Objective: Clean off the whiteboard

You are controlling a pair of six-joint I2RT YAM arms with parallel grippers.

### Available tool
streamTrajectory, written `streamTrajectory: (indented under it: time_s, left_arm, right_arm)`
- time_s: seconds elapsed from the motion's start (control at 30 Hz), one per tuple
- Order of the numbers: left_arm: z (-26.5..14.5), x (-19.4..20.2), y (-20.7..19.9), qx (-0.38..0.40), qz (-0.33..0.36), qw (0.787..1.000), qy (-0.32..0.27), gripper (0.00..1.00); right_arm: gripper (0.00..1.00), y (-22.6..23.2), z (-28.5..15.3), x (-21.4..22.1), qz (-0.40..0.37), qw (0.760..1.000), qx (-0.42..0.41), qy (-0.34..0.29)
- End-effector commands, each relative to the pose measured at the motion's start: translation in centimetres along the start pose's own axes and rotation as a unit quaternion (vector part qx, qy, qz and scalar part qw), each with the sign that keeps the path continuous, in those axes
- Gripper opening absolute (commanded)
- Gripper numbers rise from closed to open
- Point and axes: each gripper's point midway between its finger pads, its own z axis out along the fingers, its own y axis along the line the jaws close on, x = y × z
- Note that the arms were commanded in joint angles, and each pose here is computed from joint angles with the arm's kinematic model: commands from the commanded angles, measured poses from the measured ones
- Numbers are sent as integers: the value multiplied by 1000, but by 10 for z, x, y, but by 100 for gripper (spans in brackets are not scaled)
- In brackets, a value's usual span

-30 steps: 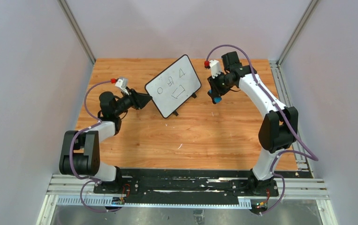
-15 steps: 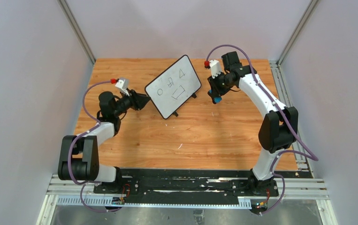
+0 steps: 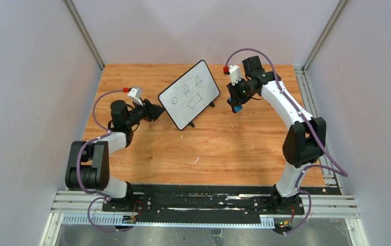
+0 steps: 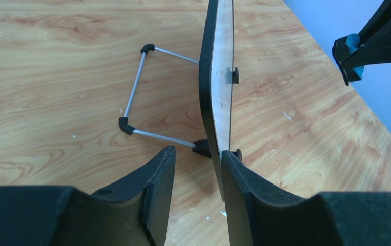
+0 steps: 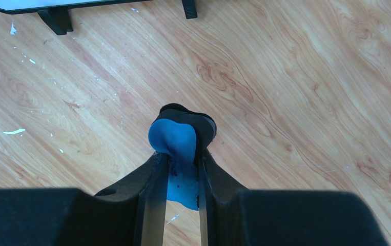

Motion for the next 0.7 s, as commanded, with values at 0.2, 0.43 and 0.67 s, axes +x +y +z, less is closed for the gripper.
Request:
streamTrajectory:
  time_s: [0.2,0.43,0.67]
  left_arm:
    - [5,-25,-7,21,12,999,-30,43]
    - [12,-32,-5,27,2,999,-38,42]
    - [18,-37,-1,27,-2,999,-44,38]
  right_arm:
    - [1,2,-4,-6,-12,1000,4,-7]
    - [1,0,-2,-8,-13,1000,6,-6]
    - [1,-2,-1,-7,-13,1000,8,-5]
